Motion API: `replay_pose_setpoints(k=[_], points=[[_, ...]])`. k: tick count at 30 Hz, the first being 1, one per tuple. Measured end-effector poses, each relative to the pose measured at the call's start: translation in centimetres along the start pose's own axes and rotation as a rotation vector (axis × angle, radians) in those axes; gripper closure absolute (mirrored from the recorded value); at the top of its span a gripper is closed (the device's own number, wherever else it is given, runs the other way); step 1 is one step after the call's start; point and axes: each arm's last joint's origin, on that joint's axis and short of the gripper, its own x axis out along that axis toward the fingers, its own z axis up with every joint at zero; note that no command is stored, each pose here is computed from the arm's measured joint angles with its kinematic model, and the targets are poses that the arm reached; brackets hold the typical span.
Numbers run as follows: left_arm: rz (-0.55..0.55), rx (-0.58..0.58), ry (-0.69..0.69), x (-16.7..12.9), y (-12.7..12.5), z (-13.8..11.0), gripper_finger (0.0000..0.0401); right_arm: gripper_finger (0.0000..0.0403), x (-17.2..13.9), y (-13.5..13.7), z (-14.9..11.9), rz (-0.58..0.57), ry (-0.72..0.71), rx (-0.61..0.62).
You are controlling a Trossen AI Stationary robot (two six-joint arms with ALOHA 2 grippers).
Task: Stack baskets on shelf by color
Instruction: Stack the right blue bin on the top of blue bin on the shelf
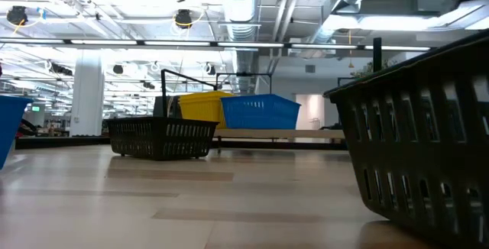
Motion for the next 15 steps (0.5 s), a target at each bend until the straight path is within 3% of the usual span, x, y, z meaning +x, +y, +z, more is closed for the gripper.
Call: replay_pose_setpoints(k=[5,7,12,15], points=[[0.0,0.009,0.017,0.0,0.1,-0.1,0.0163,0.0396,-3.1,-2.4,6.9,-0.12,-0.12,-0.123],[0.002,0.017,0.022,0.0,0.1,-0.1,0.0163,0.0395,-3.3,-4.4,8.9,-0.19,-0.078,-0.176],[0.021,0.032,0.033,0.0,0.3,-0.2,0.0163,0.0381,-3.0,-8.9,12.6,-0.245,0.014,-0.353],[0.033,0.039,0.039,0.0,0.4,-0.3,0.0163,0.0386,-1.7,-11.5,14.2,-0.255,0.084,-0.396]])
